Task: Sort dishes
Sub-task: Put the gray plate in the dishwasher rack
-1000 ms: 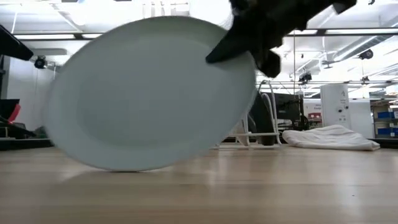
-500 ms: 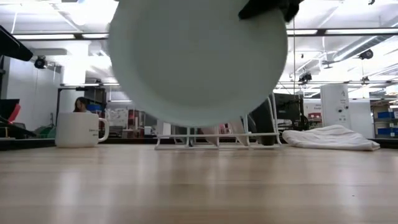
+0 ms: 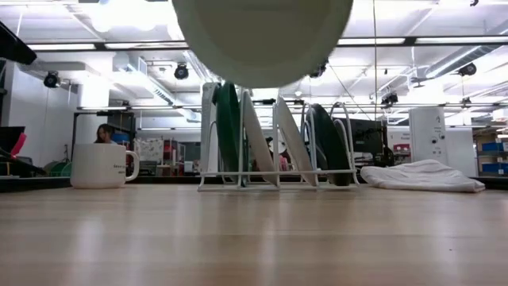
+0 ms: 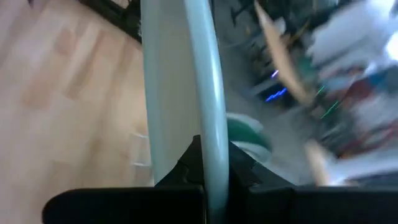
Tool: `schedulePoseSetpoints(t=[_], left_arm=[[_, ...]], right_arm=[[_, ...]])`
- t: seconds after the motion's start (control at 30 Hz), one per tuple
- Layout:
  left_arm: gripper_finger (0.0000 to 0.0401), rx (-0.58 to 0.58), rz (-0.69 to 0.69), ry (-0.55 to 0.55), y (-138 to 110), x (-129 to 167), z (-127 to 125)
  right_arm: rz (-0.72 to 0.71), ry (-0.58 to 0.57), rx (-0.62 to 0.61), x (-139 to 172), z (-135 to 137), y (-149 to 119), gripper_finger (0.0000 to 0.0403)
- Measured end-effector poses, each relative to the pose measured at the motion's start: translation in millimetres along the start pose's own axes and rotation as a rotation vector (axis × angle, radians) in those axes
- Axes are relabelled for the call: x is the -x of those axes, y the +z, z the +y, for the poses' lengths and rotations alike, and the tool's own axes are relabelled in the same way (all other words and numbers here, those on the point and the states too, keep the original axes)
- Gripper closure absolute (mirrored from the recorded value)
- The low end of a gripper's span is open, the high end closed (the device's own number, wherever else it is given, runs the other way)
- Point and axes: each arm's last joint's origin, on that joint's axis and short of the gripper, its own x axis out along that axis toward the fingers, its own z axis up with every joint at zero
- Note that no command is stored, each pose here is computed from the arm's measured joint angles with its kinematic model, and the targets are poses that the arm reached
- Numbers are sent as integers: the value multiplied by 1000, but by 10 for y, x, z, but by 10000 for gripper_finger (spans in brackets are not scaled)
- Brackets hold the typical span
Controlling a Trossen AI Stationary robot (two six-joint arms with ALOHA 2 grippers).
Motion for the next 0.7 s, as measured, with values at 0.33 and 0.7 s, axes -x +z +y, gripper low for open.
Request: schedulePoseSetpoints(t=[0.33,0.7], left_arm=[[168,-46,0,37,18,10,53],[168,-82,-12,157,71,-6,223]], right_arm=[[-13,-120,421,62,-431,140,398],[136,-188,994,-51,-820,44,402]])
